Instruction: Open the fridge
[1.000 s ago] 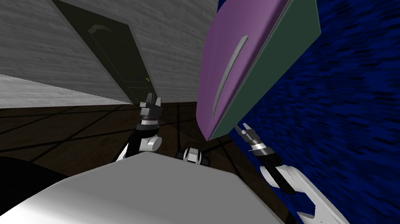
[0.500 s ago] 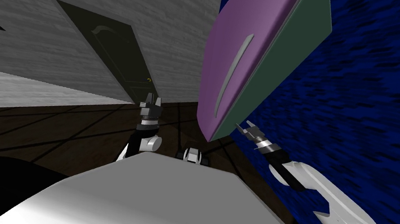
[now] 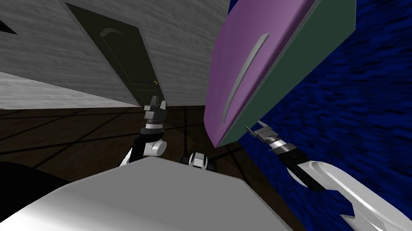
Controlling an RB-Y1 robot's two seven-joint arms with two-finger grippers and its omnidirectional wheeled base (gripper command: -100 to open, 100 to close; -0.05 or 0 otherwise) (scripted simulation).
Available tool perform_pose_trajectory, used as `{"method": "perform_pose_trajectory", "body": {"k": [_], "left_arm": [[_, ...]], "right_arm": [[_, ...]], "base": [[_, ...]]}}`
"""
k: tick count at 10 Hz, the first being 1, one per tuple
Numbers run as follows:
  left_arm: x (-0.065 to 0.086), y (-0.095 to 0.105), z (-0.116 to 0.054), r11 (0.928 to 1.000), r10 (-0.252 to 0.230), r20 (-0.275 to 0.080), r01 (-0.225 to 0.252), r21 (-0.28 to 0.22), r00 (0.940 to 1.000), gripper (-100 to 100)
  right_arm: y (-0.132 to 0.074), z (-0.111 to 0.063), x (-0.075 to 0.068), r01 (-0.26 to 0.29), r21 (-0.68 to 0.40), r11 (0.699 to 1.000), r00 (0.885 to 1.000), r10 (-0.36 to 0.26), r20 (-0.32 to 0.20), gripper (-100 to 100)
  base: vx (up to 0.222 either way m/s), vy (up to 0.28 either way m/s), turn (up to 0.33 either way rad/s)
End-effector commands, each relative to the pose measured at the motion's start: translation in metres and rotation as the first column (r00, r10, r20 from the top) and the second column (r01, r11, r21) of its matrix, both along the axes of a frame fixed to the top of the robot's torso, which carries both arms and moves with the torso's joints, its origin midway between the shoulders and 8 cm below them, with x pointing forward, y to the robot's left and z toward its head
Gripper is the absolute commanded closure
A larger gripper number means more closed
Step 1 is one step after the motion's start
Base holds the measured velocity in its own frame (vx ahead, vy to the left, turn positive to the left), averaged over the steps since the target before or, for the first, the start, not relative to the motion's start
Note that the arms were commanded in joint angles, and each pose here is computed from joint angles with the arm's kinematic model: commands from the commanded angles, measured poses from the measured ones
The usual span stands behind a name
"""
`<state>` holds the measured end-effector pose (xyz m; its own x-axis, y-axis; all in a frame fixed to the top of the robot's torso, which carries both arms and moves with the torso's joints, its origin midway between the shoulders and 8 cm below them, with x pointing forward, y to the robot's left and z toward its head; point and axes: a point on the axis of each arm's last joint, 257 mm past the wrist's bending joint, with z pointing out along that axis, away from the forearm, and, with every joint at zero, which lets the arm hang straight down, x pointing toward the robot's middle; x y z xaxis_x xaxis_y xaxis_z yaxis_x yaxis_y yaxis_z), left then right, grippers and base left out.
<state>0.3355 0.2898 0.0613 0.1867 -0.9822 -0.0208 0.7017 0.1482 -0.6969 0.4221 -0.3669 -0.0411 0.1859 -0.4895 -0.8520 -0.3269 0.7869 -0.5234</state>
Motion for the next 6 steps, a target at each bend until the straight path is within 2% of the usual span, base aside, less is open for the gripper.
{"method": "perform_pose_trajectory", "body": {"k": [1, 3, 4, 5, 6], "left_arm": [[0.0, 0.0, 0.0, 1.0, 0.0, 0.0, 0.0, 0.0, 1.0, 0], [0.0, 0.0, 0.0, 1.0, 0.0, 0.0, 0.0, 0.0, 1.0, 0], [0.0, 0.0, 0.0, 1.0, 0.0, 0.0, 0.0, 0.0, 1.0, 0], [0.0, 0.0, 0.0, 1.0, 0.0, 0.0, 0.0, 0.0, 1.0, 0], [0.0, 0.0, 0.0, 1.0, 0.0, 0.0, 0.0, 0.0, 1.0, 0]], "right_arm": [[-0.012, 0.016, 0.009, 0.014, -0.167, 0.986, 0.999, -0.007, 0.04, -100], [-0.008, 0.018, 0.011, -0.003, -0.196, 0.981, 0.999, 0.01, 0.035, -100], [-0.018, 0.029, 0.018, 0.017, -0.292, 0.956, 0.998, 0.003, 0.065, -100], [-0.015, 0.031, 0.019, 0.006, -0.31, 0.951, 0.998, 0.013, 0.062, -100], [-0.024, 0.043, 0.026, 0.029, -0.4, 0.916, 0.996, 0.009, 0.094, -100]], "base": [[0.037, 0.033, 0.044], [0.02, 0.016, 0.013], [0.023, 0.022, 0.047], [0.027, 0.021, 0.027], [0.032, 0.024, 0.048]]}}
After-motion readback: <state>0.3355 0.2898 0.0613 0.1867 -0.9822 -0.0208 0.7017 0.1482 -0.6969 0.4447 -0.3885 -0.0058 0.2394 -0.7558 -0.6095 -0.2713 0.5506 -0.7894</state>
